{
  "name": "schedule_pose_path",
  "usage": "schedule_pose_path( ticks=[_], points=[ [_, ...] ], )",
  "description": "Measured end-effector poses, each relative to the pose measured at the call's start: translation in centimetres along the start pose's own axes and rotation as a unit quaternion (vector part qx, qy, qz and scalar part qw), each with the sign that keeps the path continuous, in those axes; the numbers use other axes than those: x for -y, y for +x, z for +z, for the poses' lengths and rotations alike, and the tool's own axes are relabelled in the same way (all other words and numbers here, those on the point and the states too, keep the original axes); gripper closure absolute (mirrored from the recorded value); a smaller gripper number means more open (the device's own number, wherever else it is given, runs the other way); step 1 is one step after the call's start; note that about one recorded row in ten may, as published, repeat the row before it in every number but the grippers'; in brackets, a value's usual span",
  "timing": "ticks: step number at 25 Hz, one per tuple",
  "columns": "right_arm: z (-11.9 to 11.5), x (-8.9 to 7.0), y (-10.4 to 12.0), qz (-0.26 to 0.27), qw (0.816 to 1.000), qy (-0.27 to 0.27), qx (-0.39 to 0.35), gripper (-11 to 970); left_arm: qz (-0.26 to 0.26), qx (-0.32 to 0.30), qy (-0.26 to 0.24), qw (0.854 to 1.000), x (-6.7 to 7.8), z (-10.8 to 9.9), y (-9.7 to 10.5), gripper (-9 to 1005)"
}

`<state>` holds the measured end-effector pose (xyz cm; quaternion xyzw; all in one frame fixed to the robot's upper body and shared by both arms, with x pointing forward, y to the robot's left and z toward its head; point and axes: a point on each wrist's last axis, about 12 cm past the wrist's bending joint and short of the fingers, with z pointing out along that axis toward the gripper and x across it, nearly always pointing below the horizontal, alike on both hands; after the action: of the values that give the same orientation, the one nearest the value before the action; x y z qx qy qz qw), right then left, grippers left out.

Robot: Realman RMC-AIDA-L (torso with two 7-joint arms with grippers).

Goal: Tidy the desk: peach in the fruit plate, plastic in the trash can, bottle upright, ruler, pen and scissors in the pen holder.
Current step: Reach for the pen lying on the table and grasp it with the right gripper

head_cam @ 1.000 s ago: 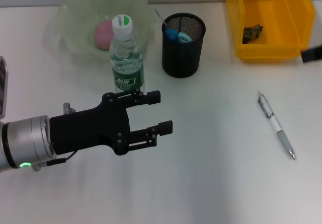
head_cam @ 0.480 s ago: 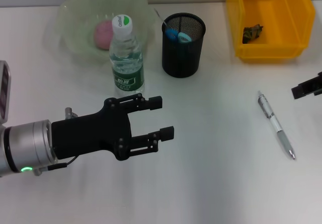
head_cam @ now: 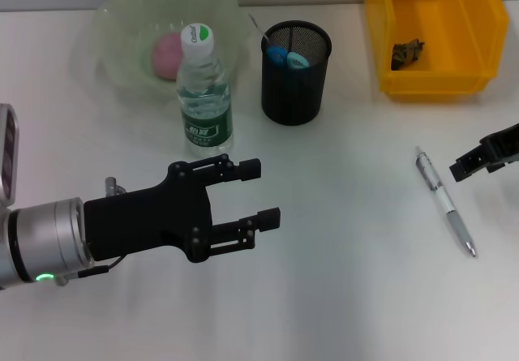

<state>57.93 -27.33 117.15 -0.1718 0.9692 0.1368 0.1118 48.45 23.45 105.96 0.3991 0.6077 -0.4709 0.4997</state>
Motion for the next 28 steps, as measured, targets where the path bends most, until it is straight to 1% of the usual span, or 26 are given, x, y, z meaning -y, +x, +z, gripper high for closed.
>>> schedule_pose_path(
  ticks=[6, 13, 14, 15, 16, 19, 24, 28],
  points=[
    [0.4, -0.2, -1.2, -0.001, 1.0, 0.018, 0.001, 373, 0.004, -0.001, -0.002, 1.0, 0.0, 0.1, 0.0, 298],
    [2.2, -0.8, -2.2, -0.007, 1.0, 0.011, -0.013, 372, 0.008, 0.002, 0.003, 1.0, 0.1, 0.1, 0.1, 298],
    [2.7, -0.9, -2.3, -0.008, 1.0, 0.012, -0.017, 372, 0.008, 0.003, 0.01, 1.0, 0.3, 0.1, 0.1, 298],
    [2.7, -0.9, -2.3, -0.008, 1.0, 0.012, -0.017, 372, 0.008, 0.003, 0.01, 1.0, 0.3, 0.1, 0.1, 298],
    [3.2, -1.0, -2.3, -0.007, 1.0, 0.011, -0.02, 372, 0.008, 0.003, 0.017, 1.0, 0.4, 0.2, 0.1, 298],
    [3.6, -1.0, -2.3, -0.005, 1.0, 0.01, -0.023, 372, 0.008, 0.001, 0.042, 0.999, 0.9, 0.4, 0.1, 298],
    [3.8, -0.9, -2.3, -0.003, 1.0, 0.011, -0.021, 372, 0.008, 0.0, 0.057, 0.998, 1.2, 0.6, 0.1, 298],
    [4.0, -0.9, -2.3, -0.004, 1.0, 0.013, -0.02, 372, 0.008, 0.0, 0.057, 0.998, 1.2, 0.6, 0.1, 298]
  ],
)
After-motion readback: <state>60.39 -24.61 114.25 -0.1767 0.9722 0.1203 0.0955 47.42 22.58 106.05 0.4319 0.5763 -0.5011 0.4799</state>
